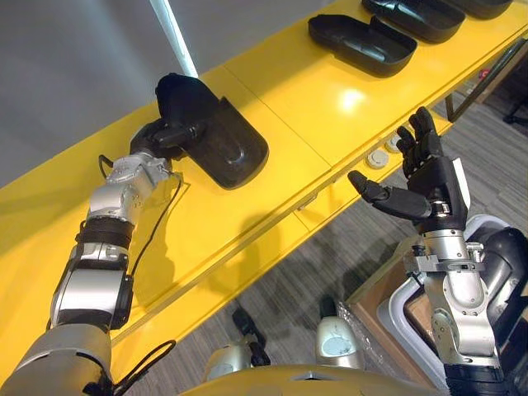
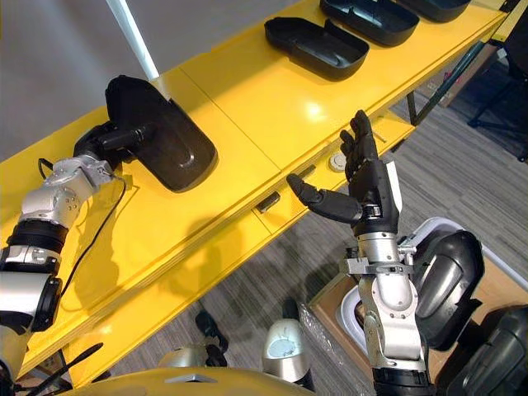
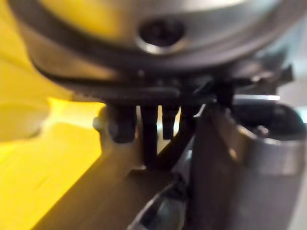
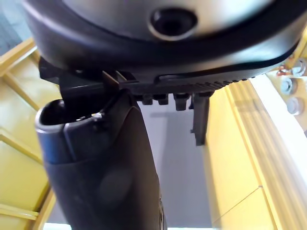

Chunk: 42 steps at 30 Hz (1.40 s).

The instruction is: Walk over and take three plastic housings, then place them on the shelf

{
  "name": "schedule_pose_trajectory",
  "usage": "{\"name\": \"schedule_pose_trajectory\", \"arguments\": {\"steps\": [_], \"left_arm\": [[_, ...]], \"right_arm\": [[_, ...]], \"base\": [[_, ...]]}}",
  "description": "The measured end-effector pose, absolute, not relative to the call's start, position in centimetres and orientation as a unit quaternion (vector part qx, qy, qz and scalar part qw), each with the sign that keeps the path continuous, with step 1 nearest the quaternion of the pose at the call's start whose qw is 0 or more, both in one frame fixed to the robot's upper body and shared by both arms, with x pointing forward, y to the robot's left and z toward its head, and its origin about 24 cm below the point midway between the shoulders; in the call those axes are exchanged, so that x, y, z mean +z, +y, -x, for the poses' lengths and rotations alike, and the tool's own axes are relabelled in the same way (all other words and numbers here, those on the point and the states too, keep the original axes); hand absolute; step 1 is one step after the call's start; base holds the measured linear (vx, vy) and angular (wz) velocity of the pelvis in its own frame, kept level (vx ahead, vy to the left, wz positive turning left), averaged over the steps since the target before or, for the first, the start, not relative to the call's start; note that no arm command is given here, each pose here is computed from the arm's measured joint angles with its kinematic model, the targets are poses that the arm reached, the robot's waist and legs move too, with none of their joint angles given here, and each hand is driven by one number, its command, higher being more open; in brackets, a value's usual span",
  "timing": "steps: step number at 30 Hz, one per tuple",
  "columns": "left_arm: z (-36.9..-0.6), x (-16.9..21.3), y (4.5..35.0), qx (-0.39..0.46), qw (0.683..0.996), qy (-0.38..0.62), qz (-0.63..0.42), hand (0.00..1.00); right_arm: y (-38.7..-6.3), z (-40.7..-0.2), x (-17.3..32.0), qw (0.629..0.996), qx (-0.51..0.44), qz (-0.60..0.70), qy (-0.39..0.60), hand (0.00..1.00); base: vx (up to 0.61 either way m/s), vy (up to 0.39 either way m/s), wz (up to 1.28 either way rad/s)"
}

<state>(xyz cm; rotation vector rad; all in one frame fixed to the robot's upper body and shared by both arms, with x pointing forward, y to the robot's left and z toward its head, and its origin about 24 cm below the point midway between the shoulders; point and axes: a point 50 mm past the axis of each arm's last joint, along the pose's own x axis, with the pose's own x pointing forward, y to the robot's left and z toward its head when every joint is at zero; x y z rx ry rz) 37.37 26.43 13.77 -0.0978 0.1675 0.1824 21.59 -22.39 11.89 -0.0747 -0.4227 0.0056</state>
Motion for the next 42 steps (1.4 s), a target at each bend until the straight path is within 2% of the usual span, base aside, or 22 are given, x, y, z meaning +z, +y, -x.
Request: {"name": "schedule_pose_trajectory", "arguments": {"steps": [8, 16, 26, 32, 37, 42], "left_arm": [[-38.0, 16.1, 27.3, 0.127, 0.989, 0.064, -0.032, 1.00], [-37.9, 16.9, 27.4, 0.141, 0.988, 0.048, -0.043, 1.00], [-37.2, 21.8, 26.9, 0.123, 0.988, -0.044, -0.079, 1.00], [-37.0, 21.2, 26.2, 0.091, 0.991, -0.040, -0.088, 1.00], [-36.6, 19.5, 24.7, 0.029, 0.994, -0.022, -0.101, 1.00], [-36.3, 17.4, 24.4, 0.028, 0.994, 0.006, -0.104, 1.00]], "right_arm": [[-21.3, -21.7, 11.6, 0.978, 0.025, 0.013, -0.205, 1.00], [-20.2, -21.8, 11.0, 0.980, 0.043, -0.001, -0.196, 1.00], [-18.9, -21.1, 9.6, 0.984, 0.048, -0.021, -0.168, 1.00], [-18.1, -21.1, 9.4, 0.985, 0.052, -0.032, -0.164, 1.00], [-17.1, -21.2, 9.3, 0.984, 0.064, -0.040, -0.160, 1.00], [-16.4, -21.2, 9.1, 0.984, 0.071, -0.028, -0.159, 1.00]], "base": [[0.02, 0.005, -0.02], [0.05, 0.007, 0.03], [0.01, 0.012, 0.09], [0.01, 0.016, 0.13], [0.01, 0.017, 0.11], [0.02, 0.014, 0.12]]}}
